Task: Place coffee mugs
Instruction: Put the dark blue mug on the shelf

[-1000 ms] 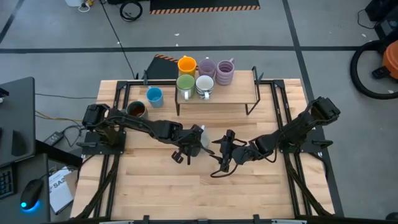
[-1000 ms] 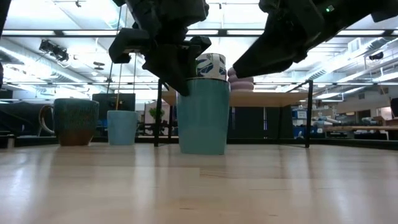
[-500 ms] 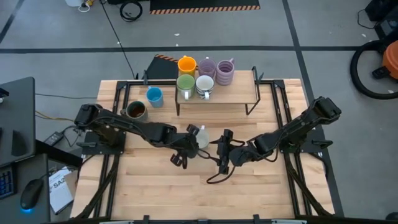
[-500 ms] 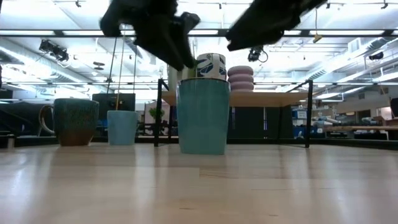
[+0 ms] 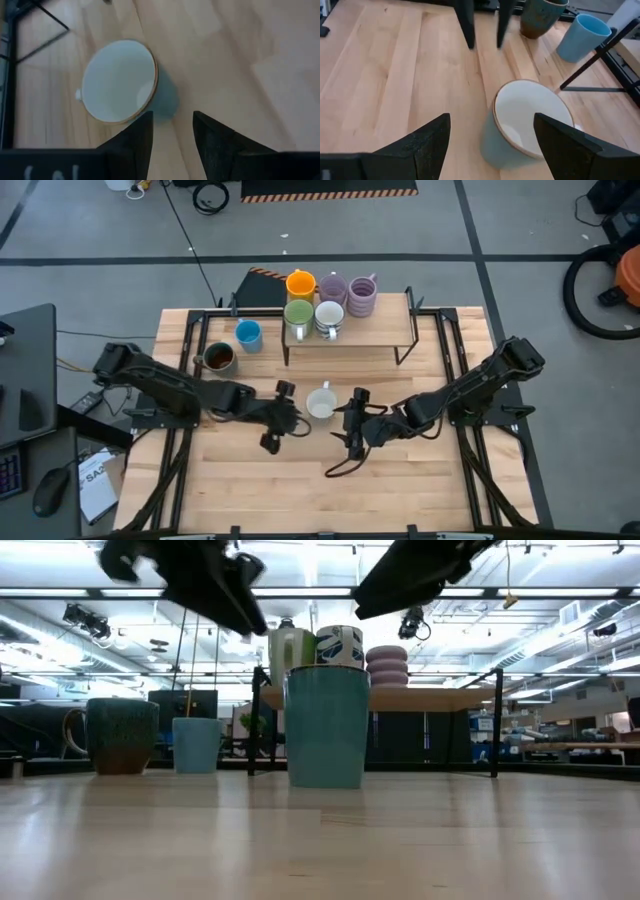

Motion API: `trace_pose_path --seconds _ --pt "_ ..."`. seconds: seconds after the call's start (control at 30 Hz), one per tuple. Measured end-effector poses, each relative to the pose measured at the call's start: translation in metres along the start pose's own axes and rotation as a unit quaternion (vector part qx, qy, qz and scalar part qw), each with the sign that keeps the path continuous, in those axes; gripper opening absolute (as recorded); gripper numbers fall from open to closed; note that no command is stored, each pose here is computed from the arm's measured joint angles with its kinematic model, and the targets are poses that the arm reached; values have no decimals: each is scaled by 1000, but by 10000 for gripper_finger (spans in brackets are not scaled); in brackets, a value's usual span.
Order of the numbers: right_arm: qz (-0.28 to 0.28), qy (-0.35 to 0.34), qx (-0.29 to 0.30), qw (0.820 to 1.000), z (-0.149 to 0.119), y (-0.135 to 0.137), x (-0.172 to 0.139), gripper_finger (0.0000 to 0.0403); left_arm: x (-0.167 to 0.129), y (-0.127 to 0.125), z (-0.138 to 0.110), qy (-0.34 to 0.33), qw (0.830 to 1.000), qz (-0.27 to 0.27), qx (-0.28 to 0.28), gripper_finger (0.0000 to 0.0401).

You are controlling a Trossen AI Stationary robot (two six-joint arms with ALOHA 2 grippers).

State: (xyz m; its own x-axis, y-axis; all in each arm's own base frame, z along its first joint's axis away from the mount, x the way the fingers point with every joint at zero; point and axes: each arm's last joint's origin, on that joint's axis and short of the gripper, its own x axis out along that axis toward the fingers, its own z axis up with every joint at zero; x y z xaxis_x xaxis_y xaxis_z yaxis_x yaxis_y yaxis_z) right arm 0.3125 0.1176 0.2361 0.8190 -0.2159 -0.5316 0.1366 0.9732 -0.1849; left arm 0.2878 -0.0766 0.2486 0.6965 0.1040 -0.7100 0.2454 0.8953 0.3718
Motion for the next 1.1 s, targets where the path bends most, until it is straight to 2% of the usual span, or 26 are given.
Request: trace_pose_path --seconds 0.2,0.3,0.37,0.43,0.5,0.57,0.77,0.93,1.1 --pt "10 6 -10 1000 16 -3 17 292 -32 -2 -14 -59 996 7 -60 146" --pt "12 35 -27 999 21 -3 29 292 -42 -5 -22 -88 992 6 -87 146" --pt "12 57 -35 998 24 -4 40 292 -46 -9 -34 -79 992 0 -95 146" --pt "7 78 -46 996 28 -5 49 290 -50 -10 -34 -104 988 1 -115 146" --pt "1 102 -59 993 32 -6 56 284 -52 -13 -43 -92 987 -3 -128 146" --pt "3 128 -66 990 36 -8 63 273 -56 -13 -42 -109 984 -7 -143 146" --pt "38 167 -55 984 41 -17 85 237 -63 -22 -52 -113 982 -22 -150 146" --pt "30 197 -49 979 37 -27 86 209 -64 -28 -56 -127 979 -25 -157 146" --pt "53 216 -32 974 34 -32 89 183 -63 -32 -64 -133 977 -14 -163 146"
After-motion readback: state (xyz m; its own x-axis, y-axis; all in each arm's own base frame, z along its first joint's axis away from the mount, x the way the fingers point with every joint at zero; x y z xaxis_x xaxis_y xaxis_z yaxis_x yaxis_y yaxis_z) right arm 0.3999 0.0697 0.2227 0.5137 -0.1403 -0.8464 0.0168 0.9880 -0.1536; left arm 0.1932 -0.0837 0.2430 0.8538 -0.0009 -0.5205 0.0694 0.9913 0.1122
